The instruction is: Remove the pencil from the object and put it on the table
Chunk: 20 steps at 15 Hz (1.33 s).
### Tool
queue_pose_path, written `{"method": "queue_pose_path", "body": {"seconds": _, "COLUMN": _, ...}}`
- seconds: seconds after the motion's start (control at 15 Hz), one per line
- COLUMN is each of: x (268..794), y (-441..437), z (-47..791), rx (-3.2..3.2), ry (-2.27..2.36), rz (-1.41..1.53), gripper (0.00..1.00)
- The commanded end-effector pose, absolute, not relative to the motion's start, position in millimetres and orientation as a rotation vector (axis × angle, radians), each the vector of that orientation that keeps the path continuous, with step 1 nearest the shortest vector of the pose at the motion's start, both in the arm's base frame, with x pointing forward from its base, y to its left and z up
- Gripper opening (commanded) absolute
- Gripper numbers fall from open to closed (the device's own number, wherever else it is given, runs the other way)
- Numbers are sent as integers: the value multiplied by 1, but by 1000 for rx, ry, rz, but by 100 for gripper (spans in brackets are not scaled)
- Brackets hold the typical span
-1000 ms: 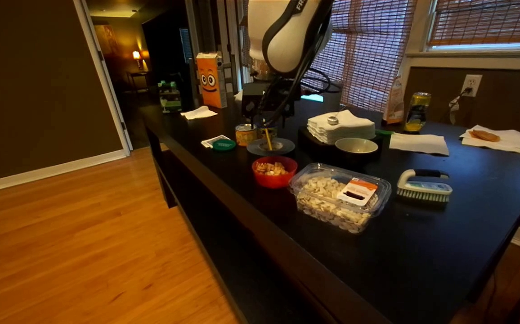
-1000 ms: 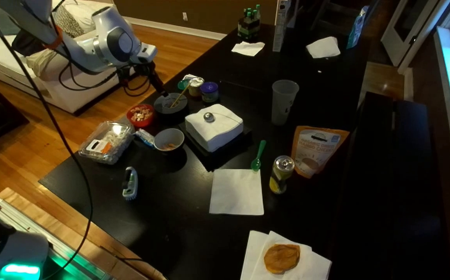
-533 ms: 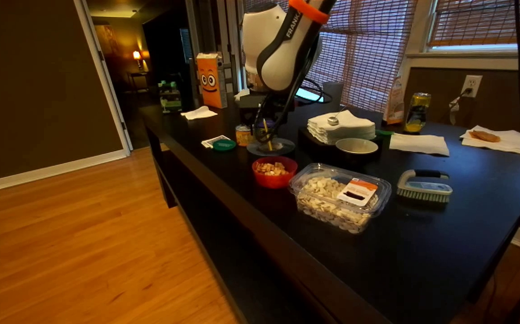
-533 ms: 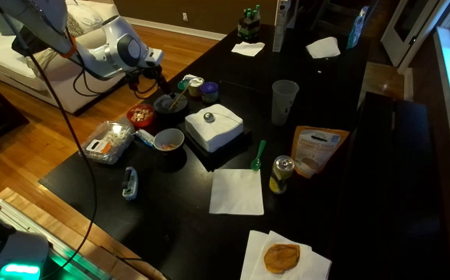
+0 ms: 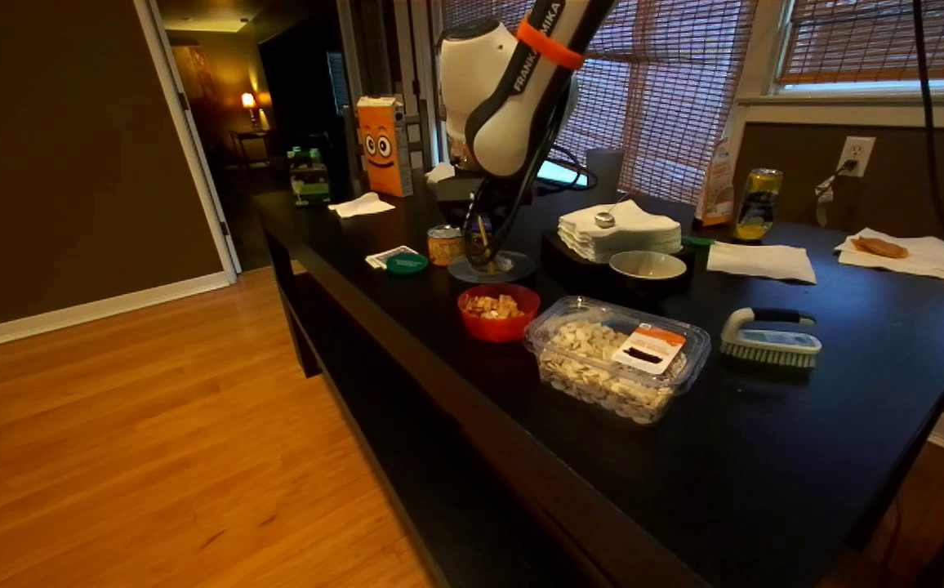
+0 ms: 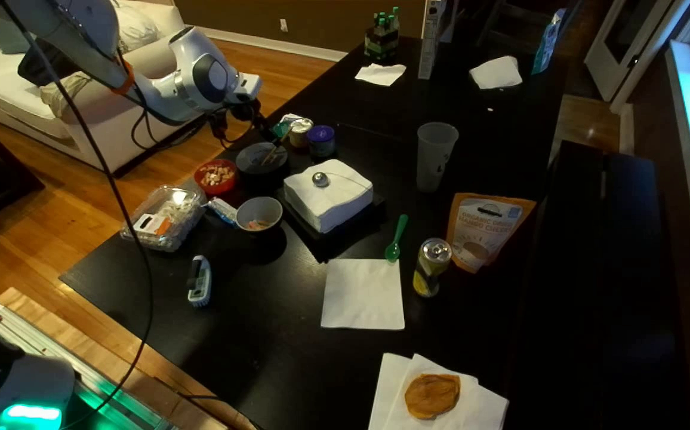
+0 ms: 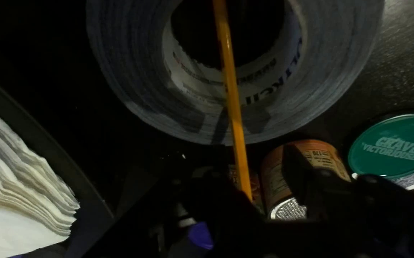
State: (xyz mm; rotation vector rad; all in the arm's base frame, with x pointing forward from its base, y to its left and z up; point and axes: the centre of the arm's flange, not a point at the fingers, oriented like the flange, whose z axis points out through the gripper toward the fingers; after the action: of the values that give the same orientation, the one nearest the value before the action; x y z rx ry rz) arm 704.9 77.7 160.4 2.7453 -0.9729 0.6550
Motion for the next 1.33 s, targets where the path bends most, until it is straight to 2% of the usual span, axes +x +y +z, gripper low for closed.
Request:
{"method": "queue_pose_path", "body": {"seconds": 0.0, "x": 718, "y": 78, "z": 150, "rx": 2721, "ry": -959, "rz": 690, "gripper": 49}}
{"method": "queue_pose_path", "body": {"seconds": 0.07, "x": 719, "y": 77, "z": 147, "rx": 2718, "ry": -956, "rz": 684, "gripper": 43}}
{"method": "queue_pose_path", "body": {"seconds": 0.27, "x": 719, "y": 77, "z": 143, "rx": 2713, "ry": -951, "rz": 675, "gripper": 12}}
{"method": "queue_pose_path", "body": {"seconds": 0.4, "x": 714, "y": 83, "z": 153, "rx": 2733, "ry": -984, "rz": 638, "gripper": 1}}
{"method": "queue_pose_path", "body": {"seconds": 1.0, "x": 669, "y": 79, "z": 331, "rx": 2526, "ry": -1378, "rz": 734, "gripper": 2}}
{"method": "queue_pose_path", "body": {"seconds": 1.27, "x": 636, "y": 47, "z": 377, "rx": 2258, "ry": -1504, "rz": 659, "gripper": 2}}
